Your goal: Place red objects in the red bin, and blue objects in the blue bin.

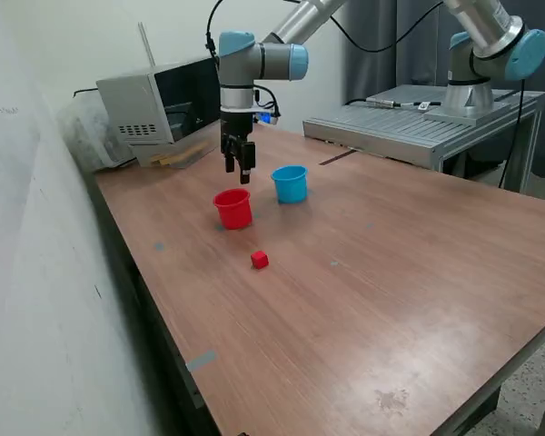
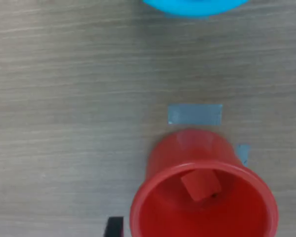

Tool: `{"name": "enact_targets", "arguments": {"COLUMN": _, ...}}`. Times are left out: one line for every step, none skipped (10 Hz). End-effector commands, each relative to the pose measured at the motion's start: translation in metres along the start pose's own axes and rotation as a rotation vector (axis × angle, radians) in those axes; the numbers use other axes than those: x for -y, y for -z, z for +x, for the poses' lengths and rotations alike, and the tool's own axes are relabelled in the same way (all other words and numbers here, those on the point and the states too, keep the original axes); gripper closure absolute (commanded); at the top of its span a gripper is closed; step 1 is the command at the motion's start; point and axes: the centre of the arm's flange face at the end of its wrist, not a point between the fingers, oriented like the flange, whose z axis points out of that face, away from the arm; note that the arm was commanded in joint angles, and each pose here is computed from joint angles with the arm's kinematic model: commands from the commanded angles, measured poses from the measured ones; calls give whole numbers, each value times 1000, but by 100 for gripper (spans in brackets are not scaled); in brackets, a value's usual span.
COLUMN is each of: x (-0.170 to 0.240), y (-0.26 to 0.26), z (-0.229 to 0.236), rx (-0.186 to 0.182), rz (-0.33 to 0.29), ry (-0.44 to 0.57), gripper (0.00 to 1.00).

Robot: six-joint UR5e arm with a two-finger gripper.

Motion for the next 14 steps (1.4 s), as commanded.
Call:
{"name": "enact_targets", "arguments": {"x": 5, "y": 32, "z": 6, "rx": 6, "rz": -17, "ry": 35, "gripper": 0}}
{"name": "enact_targets", "arguments": {"x": 12, "y": 67, "z": 20, "rx": 9, "rz": -48, "ry": 68, "gripper": 0}}
{"name": "enact_targets", "arguments": {"x": 24, "y": 104, "z": 42, "rx": 6, "rz": -66, "ry": 95, "gripper": 0}}
{"name": "enact_targets", "arguments": {"x": 42, "y": 156, "z": 59, "rx": 4, "rz": -84, "ry": 114, "gripper": 0}}
{"name": "enact_targets", "arguments": {"x": 53, "y": 194, "z": 81, "rx": -3, "rz": -92, "ry": 145, "gripper": 0}}
{"name": "enact_targets", "arguments": {"x": 65, "y": 224, "z": 102, "rx": -14, "rz": -82, "ry": 174, "gripper": 0}}
{"name": "enact_targets", "arguments": {"x": 76, "y": 249, "z": 128, "rx": -24, "rz": -87, "ry": 205, "gripper": 0}}
{"name": "enact_targets", "arguments": {"x": 81, "y": 260, "z": 152, "rx": -33, "rz": -93, "ry": 236, "gripper": 0}}
{"name": "enact_targets", "arguments": {"x": 74, "y": 271, "z": 162, "rx": -37, "rz": -113, "ry": 223, "gripper": 0}}
{"name": "enact_targets", "arguments": {"x": 64, "y": 278, "z": 165, "rx": -39, "rz": -125, "ry": 184, "gripper": 0}}
{"name": "enact_targets", "arguments": {"x": 55, "y": 274, "z": 193, "rx": -51, "rz": -130, "ry": 208, "gripper": 0}}
{"name": "enact_targets", "arguments": {"x": 36, "y": 259, "z": 210, "rx": -35, "rz": -128, "ry": 211, "gripper": 0}}
{"name": "enact_targets", "arguments": {"x": 18, "y": 245, "z": 217, "rx": -27, "rz": -127, "ry": 185, "gripper": 0}}
{"name": "enact_targets", "arguments": {"x": 3, "y": 223, "z": 220, "rx": -28, "rz": -115, "ry": 165, "gripper": 0}}
